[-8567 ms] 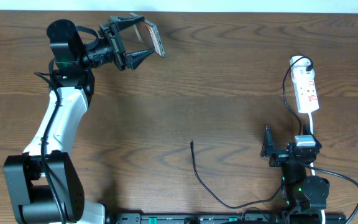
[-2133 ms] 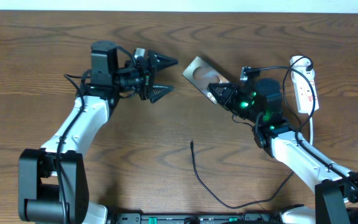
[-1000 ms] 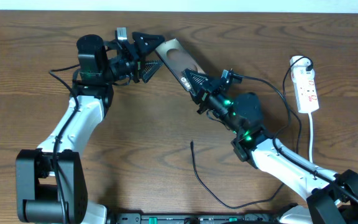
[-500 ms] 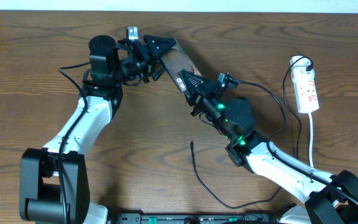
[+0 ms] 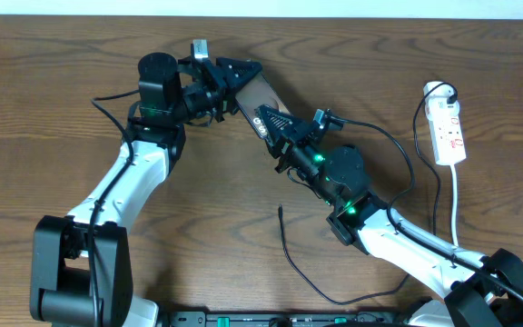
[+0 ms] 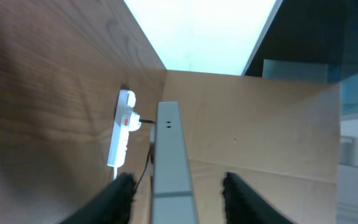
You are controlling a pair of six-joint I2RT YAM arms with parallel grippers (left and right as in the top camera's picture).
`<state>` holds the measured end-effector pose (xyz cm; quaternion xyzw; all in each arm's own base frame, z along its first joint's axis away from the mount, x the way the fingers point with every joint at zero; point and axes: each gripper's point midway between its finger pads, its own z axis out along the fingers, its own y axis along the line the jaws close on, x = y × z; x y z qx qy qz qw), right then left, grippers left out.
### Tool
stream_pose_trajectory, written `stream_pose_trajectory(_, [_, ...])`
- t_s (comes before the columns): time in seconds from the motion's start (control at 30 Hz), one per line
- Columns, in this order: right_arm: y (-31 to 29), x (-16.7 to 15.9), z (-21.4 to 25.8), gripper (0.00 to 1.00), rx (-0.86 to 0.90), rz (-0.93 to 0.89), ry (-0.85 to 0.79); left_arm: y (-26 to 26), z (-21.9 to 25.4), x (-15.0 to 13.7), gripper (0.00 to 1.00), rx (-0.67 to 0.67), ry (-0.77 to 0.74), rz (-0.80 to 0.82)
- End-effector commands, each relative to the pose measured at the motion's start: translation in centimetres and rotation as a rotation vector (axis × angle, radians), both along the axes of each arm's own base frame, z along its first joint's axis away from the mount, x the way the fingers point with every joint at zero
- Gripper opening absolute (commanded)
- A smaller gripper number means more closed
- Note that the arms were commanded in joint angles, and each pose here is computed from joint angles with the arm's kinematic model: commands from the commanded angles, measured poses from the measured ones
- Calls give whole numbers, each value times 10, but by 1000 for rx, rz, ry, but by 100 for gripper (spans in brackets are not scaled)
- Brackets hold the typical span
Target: Plug charger to phone and switch on socket
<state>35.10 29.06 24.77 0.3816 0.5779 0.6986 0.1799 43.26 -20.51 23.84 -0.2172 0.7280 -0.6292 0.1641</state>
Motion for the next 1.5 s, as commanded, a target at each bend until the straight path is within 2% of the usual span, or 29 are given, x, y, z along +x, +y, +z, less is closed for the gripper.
stream_pose_trajectory(0.0, [2, -2, 12, 2, 29, -6, -21, 0, 8, 1, 30, 2, -24, 18])
stream_pose_trajectory(0.07, [3, -3, 12, 1, 29, -3, -21, 1, 8, 2, 19, 3, -24, 24])
stream_pose_trajectory(0.1, [3, -3, 12, 2, 29, -1, -21, 1, 8, 3, 8, 4, -24, 27])
stream_pose_trajectory(0.43, [3, -2, 12, 2, 28, -5, -21, 1, 8, 3, 7, 8, -31, 26])
stream_pose_trajectory(0.47, [2, -2, 12, 7, 28, -7, -21, 2, 8, 3, 7, 12, -37, 26])
stream_pose_trajectory(0.53, [2, -2, 12, 28, 20, -10, -29, 3, 8, 3, 7, 18, -46, 27])
stream_pose_trajectory(0.6, [0, 0, 12, 64, 15, -15, -35, 7, 8, 5, 7, 18, -46, 37])
stream_pose_trajectory(0.63, [-1, 1, 12, 79, 15, -18, -35, 10, 8, 6, 7, 18, -46, 42])
stream_pose_trajectory(0.67, [-3, 2, 12, 93, 14, -22, -35, 14, 8, 8, 8, 18, -45, 52])
stream_pose_trajectory(0.7, [-5, 4, 13, 99, 11, -27, -45, 19, 7, 10, 7, 18, -43, 60])
stream_pose_trajectory(0.9, [-19, 8, 40, 99, -66, 9, -263, 67, 10, 17, 7, 12, -65, 81])
stream_pose_trajectory(1.07, [-30, 0, 45, 99, -247, 146, -515, 119, 16, 8, 7, -4, -108, 46])
stream_pose_trajectory(1.17, [-36, -3, 41, 99, -323, 207, -602, 146, 20, -1, 7, -7, -146, 23])
stream_pose_trajectory(1.37, [-30, -9, 1, 99, -434, 340, -538, 194, 25, -14, 8, -22, -172, 34])
stream_pose_trajectory(1.47, [-12, -24, -47, 99, -570, 467, -408, 213, 26, -17, 7, -22, -174, 66])
